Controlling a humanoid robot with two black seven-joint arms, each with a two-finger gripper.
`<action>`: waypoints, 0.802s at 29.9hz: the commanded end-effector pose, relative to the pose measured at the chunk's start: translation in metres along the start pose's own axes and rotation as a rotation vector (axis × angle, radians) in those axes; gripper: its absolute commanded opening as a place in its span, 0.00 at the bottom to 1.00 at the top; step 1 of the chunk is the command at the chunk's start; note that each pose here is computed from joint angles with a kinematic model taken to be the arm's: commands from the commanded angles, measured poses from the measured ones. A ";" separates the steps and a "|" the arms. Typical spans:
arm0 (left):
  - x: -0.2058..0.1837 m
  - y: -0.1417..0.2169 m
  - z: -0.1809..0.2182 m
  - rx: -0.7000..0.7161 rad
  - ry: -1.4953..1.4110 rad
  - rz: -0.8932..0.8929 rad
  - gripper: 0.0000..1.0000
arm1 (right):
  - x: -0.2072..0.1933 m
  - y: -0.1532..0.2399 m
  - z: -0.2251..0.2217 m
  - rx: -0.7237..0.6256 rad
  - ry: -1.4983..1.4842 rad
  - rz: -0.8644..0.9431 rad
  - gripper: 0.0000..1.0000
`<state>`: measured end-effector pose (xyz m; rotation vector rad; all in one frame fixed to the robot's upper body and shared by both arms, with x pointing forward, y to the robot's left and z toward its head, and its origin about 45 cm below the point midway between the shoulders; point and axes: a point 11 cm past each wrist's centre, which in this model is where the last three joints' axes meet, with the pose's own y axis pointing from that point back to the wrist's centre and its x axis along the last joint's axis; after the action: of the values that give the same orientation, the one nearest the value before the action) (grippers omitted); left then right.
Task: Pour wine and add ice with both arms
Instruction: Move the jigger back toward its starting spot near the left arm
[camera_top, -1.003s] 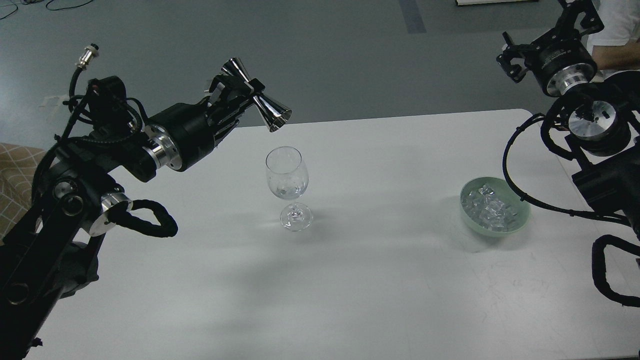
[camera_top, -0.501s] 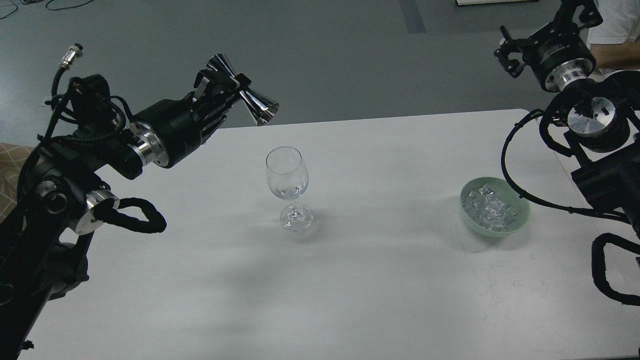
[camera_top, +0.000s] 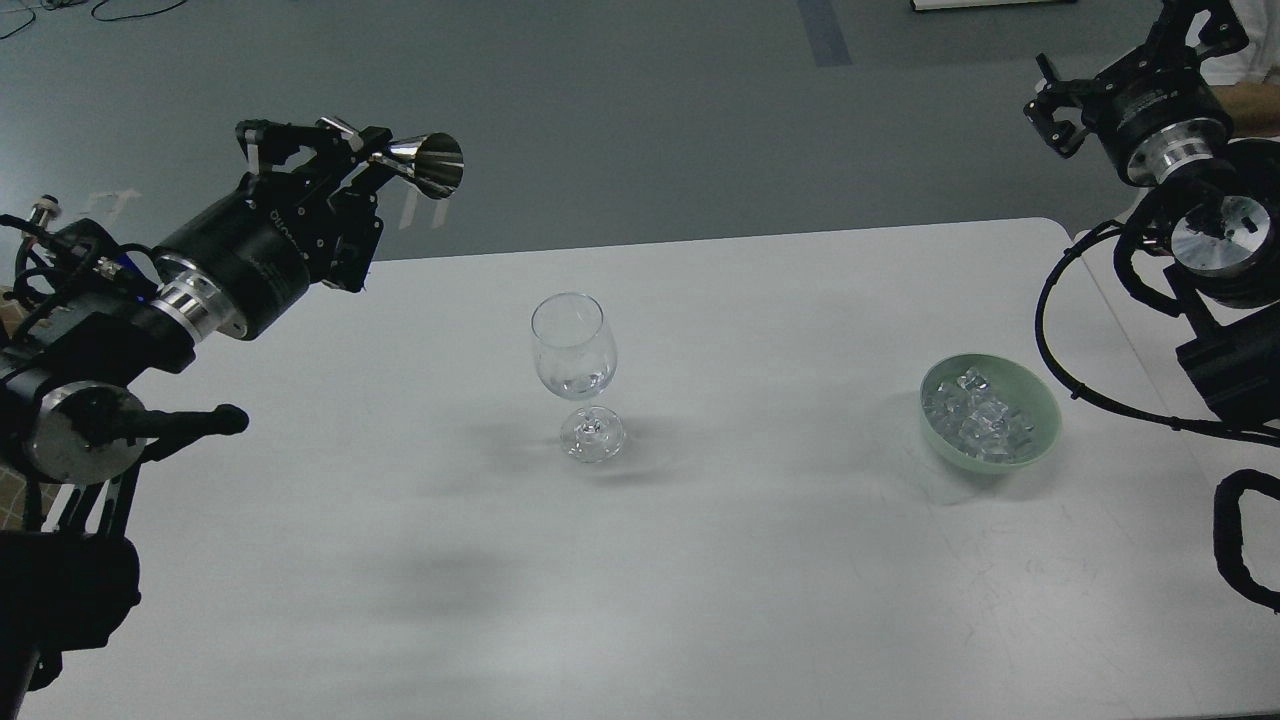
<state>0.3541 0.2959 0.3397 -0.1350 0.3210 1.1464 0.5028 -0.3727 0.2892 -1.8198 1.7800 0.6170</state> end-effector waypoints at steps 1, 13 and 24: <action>0.015 0.008 0.005 -0.043 0.206 0.045 0.17 | 0.003 0.001 0.001 -0.003 0.003 0.005 1.00; 0.073 0.016 -0.025 -0.042 0.501 0.212 0.17 | 0.004 0.002 0.008 -0.031 0.035 0.004 1.00; 0.131 0.042 -0.066 -0.069 0.832 0.311 0.18 | 0.010 0.004 -0.002 -0.030 0.078 0.016 1.00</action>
<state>0.3586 0.3915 0.2511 -0.5910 1.0141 1.3395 0.4987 -0.3826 0.2828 -1.8651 1.8435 0.5955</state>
